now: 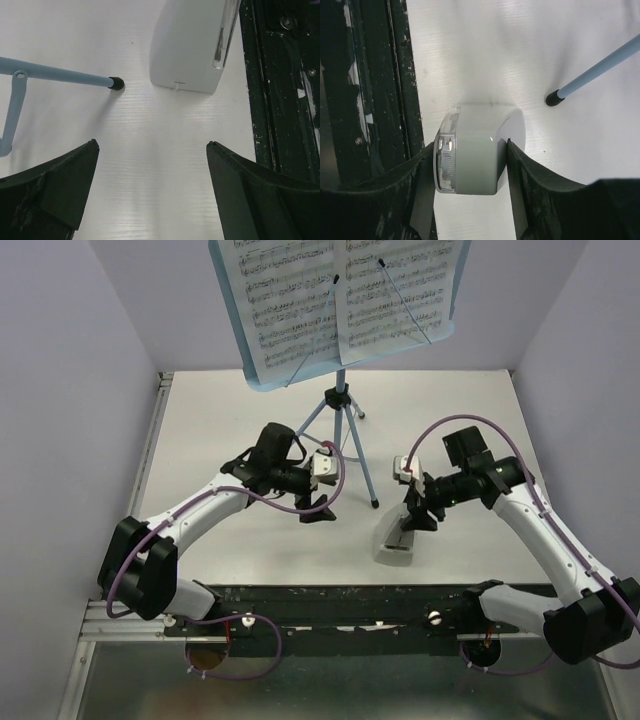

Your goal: Pack up the instrument practice props

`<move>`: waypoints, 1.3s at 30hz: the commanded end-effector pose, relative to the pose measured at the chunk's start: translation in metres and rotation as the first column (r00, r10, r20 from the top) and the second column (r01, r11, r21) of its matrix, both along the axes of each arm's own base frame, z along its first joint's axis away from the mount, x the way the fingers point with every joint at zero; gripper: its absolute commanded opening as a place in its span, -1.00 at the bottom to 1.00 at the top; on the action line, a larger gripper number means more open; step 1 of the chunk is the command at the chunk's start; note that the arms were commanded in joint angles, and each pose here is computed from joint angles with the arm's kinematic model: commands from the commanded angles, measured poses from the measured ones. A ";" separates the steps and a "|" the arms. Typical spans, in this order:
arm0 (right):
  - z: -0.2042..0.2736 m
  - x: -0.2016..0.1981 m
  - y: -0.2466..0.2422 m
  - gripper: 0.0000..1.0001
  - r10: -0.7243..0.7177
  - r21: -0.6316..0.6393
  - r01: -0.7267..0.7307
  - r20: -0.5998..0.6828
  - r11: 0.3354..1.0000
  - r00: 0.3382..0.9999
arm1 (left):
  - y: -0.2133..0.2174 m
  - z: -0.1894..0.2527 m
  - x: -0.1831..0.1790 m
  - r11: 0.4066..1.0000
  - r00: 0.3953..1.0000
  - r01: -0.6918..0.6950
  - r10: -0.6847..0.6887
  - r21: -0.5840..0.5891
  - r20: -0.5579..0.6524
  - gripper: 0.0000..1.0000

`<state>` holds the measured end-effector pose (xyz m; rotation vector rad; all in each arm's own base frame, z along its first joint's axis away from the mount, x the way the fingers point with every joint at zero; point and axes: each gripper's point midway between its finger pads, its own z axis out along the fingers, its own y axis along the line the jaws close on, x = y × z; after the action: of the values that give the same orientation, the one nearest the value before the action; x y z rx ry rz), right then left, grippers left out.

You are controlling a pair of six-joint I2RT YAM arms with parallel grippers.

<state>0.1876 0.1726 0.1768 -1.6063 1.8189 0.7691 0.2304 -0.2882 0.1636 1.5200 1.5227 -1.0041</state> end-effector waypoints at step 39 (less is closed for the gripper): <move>0.027 0.075 0.110 -0.99 0.023 0.250 -0.052 0.120 0.967 0.992 | 0.008 -0.045 0.020 0.986 0.987 -0.160 0.160 0.053 0.006 0.98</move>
<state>0.2613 0.2803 0.1837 -1.4749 1.6744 0.9374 0.2420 -0.2718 0.1180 1.4223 1.6803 -0.8885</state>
